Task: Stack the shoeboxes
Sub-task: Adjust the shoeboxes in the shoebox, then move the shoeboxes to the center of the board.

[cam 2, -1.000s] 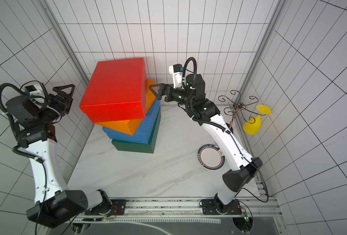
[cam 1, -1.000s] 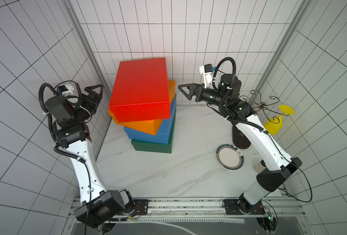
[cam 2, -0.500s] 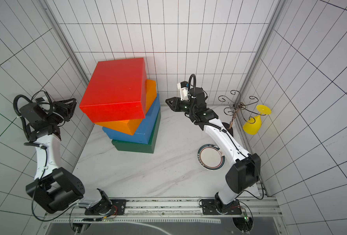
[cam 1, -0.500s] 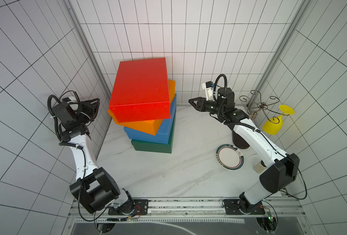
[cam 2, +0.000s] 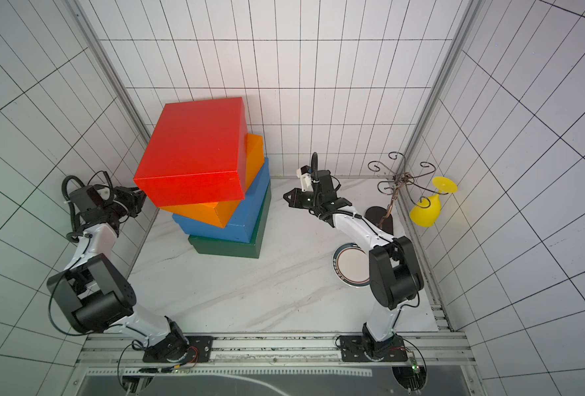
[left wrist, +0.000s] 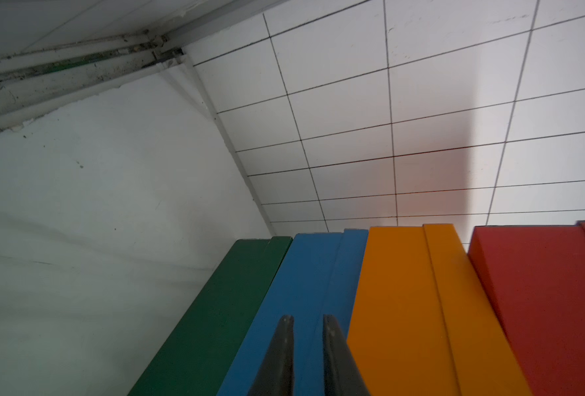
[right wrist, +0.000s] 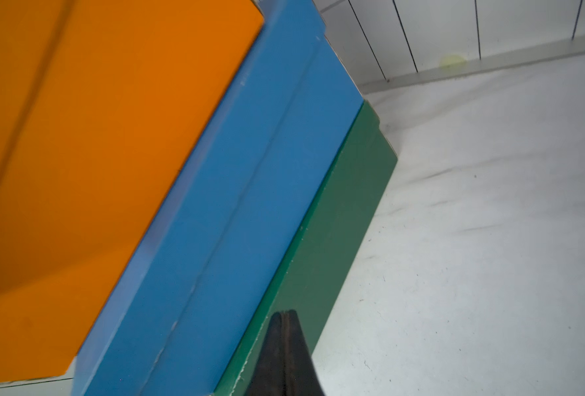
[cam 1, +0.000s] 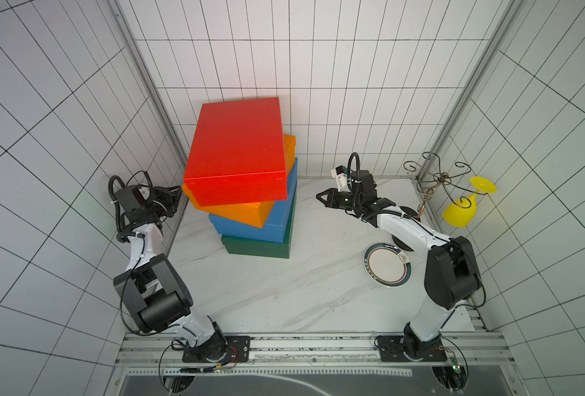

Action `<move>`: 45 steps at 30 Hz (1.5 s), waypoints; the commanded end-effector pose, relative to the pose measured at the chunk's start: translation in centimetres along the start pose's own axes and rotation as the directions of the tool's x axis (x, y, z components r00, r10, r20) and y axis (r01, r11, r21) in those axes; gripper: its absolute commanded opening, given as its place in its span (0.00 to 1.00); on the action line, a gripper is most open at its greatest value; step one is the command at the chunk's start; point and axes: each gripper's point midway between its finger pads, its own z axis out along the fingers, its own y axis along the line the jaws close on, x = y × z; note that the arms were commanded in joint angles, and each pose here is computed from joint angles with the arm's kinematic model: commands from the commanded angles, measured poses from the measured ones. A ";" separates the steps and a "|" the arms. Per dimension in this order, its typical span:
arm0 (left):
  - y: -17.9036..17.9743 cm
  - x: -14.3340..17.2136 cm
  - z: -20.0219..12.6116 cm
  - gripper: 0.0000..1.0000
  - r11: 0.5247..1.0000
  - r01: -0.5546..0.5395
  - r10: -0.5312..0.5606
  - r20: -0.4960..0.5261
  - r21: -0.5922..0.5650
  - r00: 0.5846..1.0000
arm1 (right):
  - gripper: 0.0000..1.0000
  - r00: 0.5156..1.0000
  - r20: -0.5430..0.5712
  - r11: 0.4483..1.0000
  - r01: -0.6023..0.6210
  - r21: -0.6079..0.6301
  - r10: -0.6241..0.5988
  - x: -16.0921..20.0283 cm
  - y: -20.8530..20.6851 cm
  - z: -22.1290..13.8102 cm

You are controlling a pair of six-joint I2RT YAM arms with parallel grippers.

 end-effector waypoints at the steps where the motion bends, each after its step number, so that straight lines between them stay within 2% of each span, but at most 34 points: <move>1: 1.4 2.2 1.7 0.17 0.999 -0.018 0.016 -0.042 -0.044 0.999 | 0.00 0.998 -0.057 0.999 -0.037 -0.003 0.036 2.7 -2.2 1.3; 8: 1.2 7.5 3.0 0.17 0.997 -0.051 0.044 -0.123 -0.055 0.991 | 0.00 0.994 -0.090 0.998 -0.063 0.000 0.062 4.3 -3.5 2.5; 17: 1.3 12.0 2.0 0.16 0.993 -0.099 0.086 -0.168 -0.069 0.982 | 0.00 0.993 -0.099 0.998 -0.066 0.017 0.067 5.2 -4.2 2.4; 25: 6.6 10.2 1.6 0.15 0.987 -0.040 0.017 -0.140 -0.158 0.990 | 0.01 0.989 -0.122 0.996 -0.086 0.024 0.088 6.3 -5.3 3.3; 29: 9.4 10.4 2.0 0.15 0.980 -0.021 -0.008 -0.146 -0.200 0.989 | 0.02 0.985 -0.133 0.994 -0.105 0.014 0.106 6.9 -5.8 4.0; 37: 14.0 12.8 3.6 0.21 0.960 -0.005 -0.055 -0.204 -0.281 0.977 | 0.03 0.975 -0.170 0.989 -0.146 0.006 0.145 8.8 -7.1 5.9; 45: 15.9 17.5 6.0 0.21 0.950 -0.050 -0.047 -0.301 -0.307 0.952 | 0.04 0.967 -0.203 0.988 -0.156 -0.003 0.153 10.5 -6.9 7.1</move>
